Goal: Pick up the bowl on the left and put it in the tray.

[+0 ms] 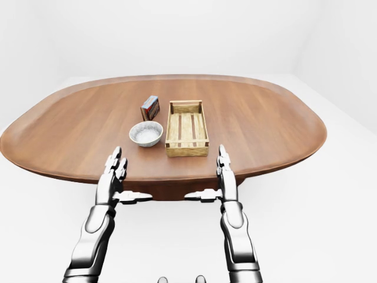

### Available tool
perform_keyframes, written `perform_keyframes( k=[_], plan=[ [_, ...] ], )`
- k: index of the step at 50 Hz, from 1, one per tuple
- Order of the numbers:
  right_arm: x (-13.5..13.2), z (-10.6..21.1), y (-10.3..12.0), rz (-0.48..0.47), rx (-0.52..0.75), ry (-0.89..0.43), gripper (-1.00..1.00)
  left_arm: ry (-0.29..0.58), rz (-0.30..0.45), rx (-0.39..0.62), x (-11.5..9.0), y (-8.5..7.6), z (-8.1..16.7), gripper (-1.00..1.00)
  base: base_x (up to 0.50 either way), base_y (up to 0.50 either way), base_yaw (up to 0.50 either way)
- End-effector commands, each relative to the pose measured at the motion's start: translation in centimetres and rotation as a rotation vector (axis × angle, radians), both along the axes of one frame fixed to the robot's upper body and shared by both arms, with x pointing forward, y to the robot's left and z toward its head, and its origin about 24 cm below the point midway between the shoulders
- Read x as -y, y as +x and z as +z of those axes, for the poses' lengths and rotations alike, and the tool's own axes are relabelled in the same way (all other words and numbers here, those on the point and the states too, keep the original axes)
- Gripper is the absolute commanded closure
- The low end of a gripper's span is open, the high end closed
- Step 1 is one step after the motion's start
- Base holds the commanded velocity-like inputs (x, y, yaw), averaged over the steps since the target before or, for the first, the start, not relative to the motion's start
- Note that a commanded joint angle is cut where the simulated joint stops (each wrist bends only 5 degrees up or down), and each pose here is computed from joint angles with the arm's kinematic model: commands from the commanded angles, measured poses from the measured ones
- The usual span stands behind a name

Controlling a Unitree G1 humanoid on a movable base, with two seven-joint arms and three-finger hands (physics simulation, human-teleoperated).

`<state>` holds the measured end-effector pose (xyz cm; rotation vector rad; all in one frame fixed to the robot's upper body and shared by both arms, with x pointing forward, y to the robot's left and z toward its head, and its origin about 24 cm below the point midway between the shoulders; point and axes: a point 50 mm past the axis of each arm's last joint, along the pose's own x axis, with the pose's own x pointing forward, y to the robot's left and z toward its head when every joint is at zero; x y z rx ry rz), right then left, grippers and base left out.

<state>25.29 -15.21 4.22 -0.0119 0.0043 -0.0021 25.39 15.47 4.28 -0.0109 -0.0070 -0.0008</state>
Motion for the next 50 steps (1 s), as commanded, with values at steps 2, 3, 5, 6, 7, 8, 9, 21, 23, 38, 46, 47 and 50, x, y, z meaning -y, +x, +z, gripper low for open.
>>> perform_keyframes(
  k=[2, 3, 5, 6, 7, 8, 9, 21, 23, 38, 46, 47, 50],
  plan=[
    [0.7, 0.4, -0.2, -0.017, -0.004, -0.030, -1.00, -0.088, -0.027, 0.021, -1.5, -0.2, 1.4, -1.00, 0.00, 0.00, 0.00],
    [0.7, 0.4, -0.2, -0.018, -0.004, -0.031, -1.00, -0.081, -0.021, 0.023, -1.6, -0.2, 1.5, -1.00, 0.00, 0.00, 0.00],
    [0.7, 0.4, -0.1, -0.017, -0.004, -0.026, -1.00, -0.081, -0.013, 0.038, -1.9, -0.2, 1.8, -1.00, 0.00, 0.00, 0.00],
    [0.7, 0.4, -0.1, -0.018, -0.003, -0.026, -1.00, -0.088, -0.014, 0.037, -2.0, -0.2, 1.9, -1.00, 0.00, 0.00, 0.00],
    [0.7, 0.5, -0.2, -0.021, -0.002, -0.029, -1.00, -0.093, -0.011, 0.039, -2.2, -0.1, 2.0, -1.00, 0.00, 0.00, 0.00],
    [0.6, 0.6, -0.2, -0.020, 0.001, -0.030, -1.00, -0.098, -0.006, 0.041, -2.3, 0.0, 2.0, -1.00, 0.00, 0.00, 0.00],
    [0.6, 0.7, -0.2, -0.020, 0.002, -0.032, -1.00, -0.120, -0.014, 0.054, -2.4, -0.1, 2.3, -1.00, 0.00, 0.00, 0.00],
    [0.4, 1.6, -0.6, -0.025, 0.026, -0.053, -1.00, -0.147, 0.011, 0.213, -3.9, -1.2, 5.8, -1.00, 0.00, 0.00, 0.00],
    [0.3, 1.7, -0.7, -0.027, 0.032, -0.058, -1.00, -0.152, 0.019, 0.233, -4.2, -1.3, 6.2, -1.00, 0.00, 0.00, 0.00],
    [-1.0, 7.3, -3.3, -0.007, 0.276, -0.101, -1.00, -0.174, 0.078, 0.343, -6.2, -1.8, 8.7, -1.00, 0.00, 0.00, 0.00],
    [-2.1, 11.5, -6.3, 0.040, 0.467, -0.105, -1.00, -0.172, 0.085, 0.394, -6.4, -2.6, 9.7, -1.00, 0.00, 0.00, 0.00],
    [-2.2, 12.0, -6.6, 0.039, 0.489, -0.106, -1.00, -0.172, 0.085, 0.393, -6.4, -2.6, 9.7, -1.00, 0.00, 0.00, 0.00],
    [-2.2, 12.7, -7.3, 0.037, 0.521, -0.112, -1.00, -0.176, 0.087, 0.394, -6.6, -2.5, 9.7, -1.00, 0.00, 0.00, 0.00]
  ],
)
